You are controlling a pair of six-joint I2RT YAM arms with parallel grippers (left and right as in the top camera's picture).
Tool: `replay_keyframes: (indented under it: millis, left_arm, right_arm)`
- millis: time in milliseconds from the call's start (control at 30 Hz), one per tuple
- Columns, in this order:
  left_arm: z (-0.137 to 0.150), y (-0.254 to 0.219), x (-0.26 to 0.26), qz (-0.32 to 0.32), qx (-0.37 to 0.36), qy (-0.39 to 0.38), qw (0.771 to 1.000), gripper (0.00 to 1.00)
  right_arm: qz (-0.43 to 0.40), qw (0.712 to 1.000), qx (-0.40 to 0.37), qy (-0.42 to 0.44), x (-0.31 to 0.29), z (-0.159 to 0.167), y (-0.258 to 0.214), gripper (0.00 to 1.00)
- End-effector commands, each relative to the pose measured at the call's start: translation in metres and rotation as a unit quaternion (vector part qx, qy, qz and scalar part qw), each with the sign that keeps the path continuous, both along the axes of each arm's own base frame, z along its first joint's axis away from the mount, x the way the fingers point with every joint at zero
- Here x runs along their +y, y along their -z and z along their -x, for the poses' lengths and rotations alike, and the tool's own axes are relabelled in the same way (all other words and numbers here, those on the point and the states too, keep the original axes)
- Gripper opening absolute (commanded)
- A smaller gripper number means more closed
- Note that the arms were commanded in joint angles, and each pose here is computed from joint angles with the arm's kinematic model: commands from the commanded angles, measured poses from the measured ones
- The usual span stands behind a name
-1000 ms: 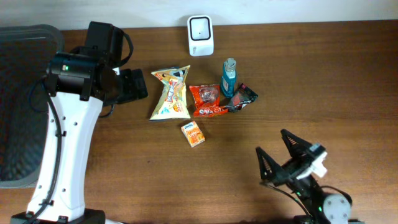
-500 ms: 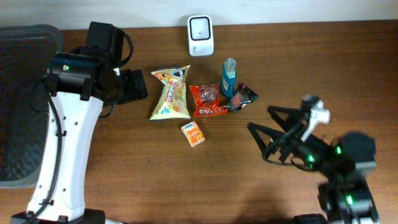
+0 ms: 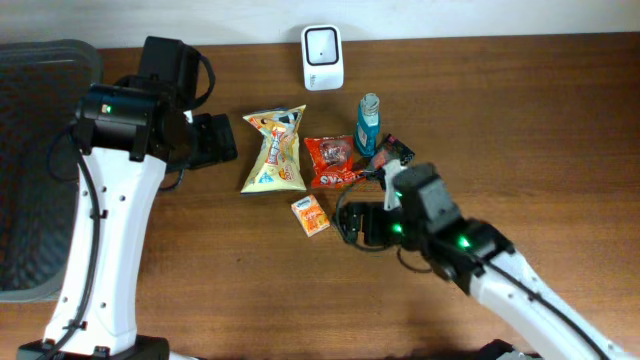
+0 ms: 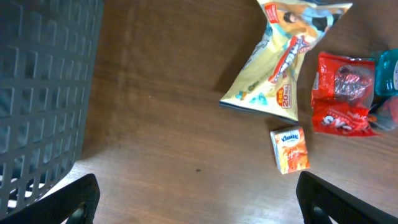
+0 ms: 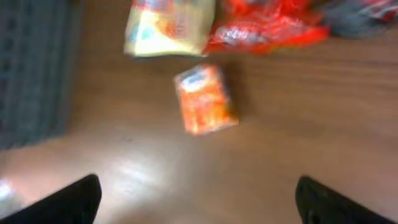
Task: Scan the item barcode
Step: 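Move the right gripper down over the Kleenex pack on the table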
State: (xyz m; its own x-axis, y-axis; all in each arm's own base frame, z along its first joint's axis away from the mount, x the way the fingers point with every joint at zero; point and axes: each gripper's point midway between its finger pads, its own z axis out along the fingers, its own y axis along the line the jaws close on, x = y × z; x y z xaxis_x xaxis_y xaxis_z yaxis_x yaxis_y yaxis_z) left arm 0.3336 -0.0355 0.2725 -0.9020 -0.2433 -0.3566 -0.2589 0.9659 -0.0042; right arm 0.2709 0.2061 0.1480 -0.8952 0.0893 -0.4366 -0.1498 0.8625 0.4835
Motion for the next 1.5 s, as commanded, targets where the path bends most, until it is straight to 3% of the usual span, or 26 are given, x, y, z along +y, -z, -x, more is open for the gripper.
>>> replay_keyframes:
  millis: [0, 167, 200, 300, 467, 700, 1033, 1133, 1167, 1200, 1233, 1333, 1433, 1467]
  left_arm:
    - [0.0, -0.002, 0.004, -0.003, -0.004, -0.01, 1.0, 0.99]
    - [0.004, -0.001, 0.004, -0.005, 0.002, -0.01, 1.0, 0.99]
    - [0.002, -0.002, 0.004, -0.003, -0.001, -0.011, 1.0, 0.99]
    - [0.001, -0.002, 0.004, 0.012, -0.007, -0.053, 0.999, 0.99]
    - [-0.002, -0.003, 0.003, 0.015, -0.013, -0.056, 0.998, 0.99]
    - [-0.002, -0.003, 0.007, 0.005, -0.016, -0.059, 0.998, 0.99]
    - [-0.001, -0.003, 0.008, 0.004, -0.014, -0.059, 0.998, 0.99]
    - [0.001, -0.003, 0.012, -0.008, -0.011, -0.063, 0.998, 0.99]
    - [0.002, -0.003, 0.012, -0.008, -0.009, -0.062, 0.998, 0.99]
    - [0.003, -0.002, 0.012, -0.009, -0.006, -0.063, 0.998, 0.99]
    - [0.003, -0.002, 0.012, -0.009, -0.005, -0.063, 0.998, 0.99]
    - [0.005, -0.002, 0.012, -0.01, -0.003, -0.062, 0.998, 0.99]
    - [0.006, -0.001, 0.012, -0.01, 0.0, -0.063, 0.998, 0.99]
    - [0.006, -0.001, 0.013, -0.01, 0.0, -0.063, 0.998, 0.99]
  right_arm:
    - [0.076, 0.997, -0.001, 0.033, 0.011, -0.029, -0.003, 0.98]
    - [0.105, 0.992, -0.019, -0.064, 0.078, -0.035, 0.039, 0.98]
    - [0.12, 0.99, -0.032, -0.063, 0.085, -0.037, 0.048, 0.88]
    - [0.146, 0.986, -0.061, -0.048, 0.089, -0.046, 0.055, 0.84]
    - [0.18, 0.981, -0.056, -0.051, 0.095, -0.046, 0.088, 0.77]
    - [0.188, 0.978, -0.054, -0.07, 0.109, -0.037, 0.104, 0.49]
    - [0.234, 0.968, -0.068, -0.054, 0.103, -0.04, 0.127, 0.49]
    - [0.235, 0.968, -0.068, -0.053, 0.103, -0.041, 0.126, 0.39]
    - [0.236, 0.968, -0.068, -0.052, 0.102, -0.041, 0.126, 0.34]
    - [0.24, 0.968, -0.064, -0.046, 0.099, -0.045, 0.123, 0.21]
    - [0.242, 0.967, -0.061, -0.044, 0.096, -0.047, 0.122, 0.19]
    - [0.247, 0.968, -0.044, -0.026, 0.085, -0.05, 0.124, 0.19]
    - [0.235, 0.97, -0.034, -0.042, 0.091, -0.045, 0.126, 0.39]
    - [0.233, 0.971, -0.032, -0.044, 0.091, -0.044, 0.126, 0.41]
